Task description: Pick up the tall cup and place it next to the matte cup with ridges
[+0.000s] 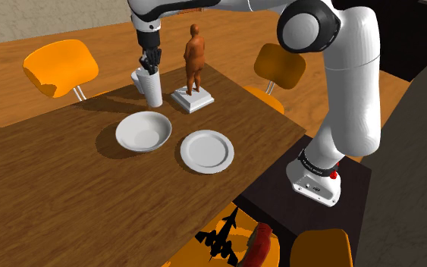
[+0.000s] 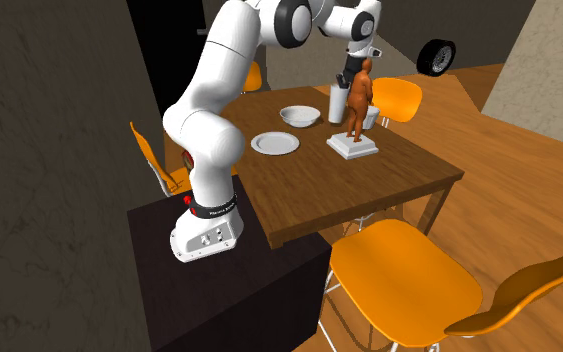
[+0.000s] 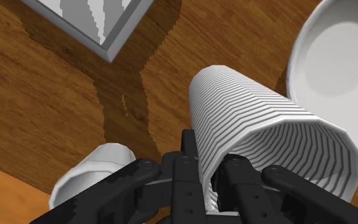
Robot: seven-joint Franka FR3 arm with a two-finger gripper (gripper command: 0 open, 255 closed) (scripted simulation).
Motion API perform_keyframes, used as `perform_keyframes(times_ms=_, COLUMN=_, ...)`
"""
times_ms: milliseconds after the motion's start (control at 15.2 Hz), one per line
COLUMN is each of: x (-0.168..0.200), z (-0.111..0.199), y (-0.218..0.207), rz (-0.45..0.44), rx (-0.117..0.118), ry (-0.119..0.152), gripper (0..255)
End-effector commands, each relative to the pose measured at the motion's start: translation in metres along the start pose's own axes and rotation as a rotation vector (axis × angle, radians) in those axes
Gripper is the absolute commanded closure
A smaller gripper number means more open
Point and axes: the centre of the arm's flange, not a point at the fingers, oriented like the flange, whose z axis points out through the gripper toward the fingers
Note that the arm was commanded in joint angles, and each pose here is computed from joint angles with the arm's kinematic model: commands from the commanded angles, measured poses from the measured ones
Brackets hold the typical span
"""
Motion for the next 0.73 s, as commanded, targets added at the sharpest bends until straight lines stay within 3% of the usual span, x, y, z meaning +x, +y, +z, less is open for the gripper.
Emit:
perform_keyframes(times_ms=0, x=0.000, z=0.011, y=0.001, rz=0.000, rx=0.000, ry=0.001, gripper=255)
perform_keyframes(times_ms=264, x=0.000, z=0.030, y=0.003, rz=0.000, rx=0.000, ry=0.001, gripper=255)
perform_keyframes(times_ms=660, x=0.000, z=0.030, y=0.003, rz=0.000, rx=0.000, ry=0.001, gripper=255)
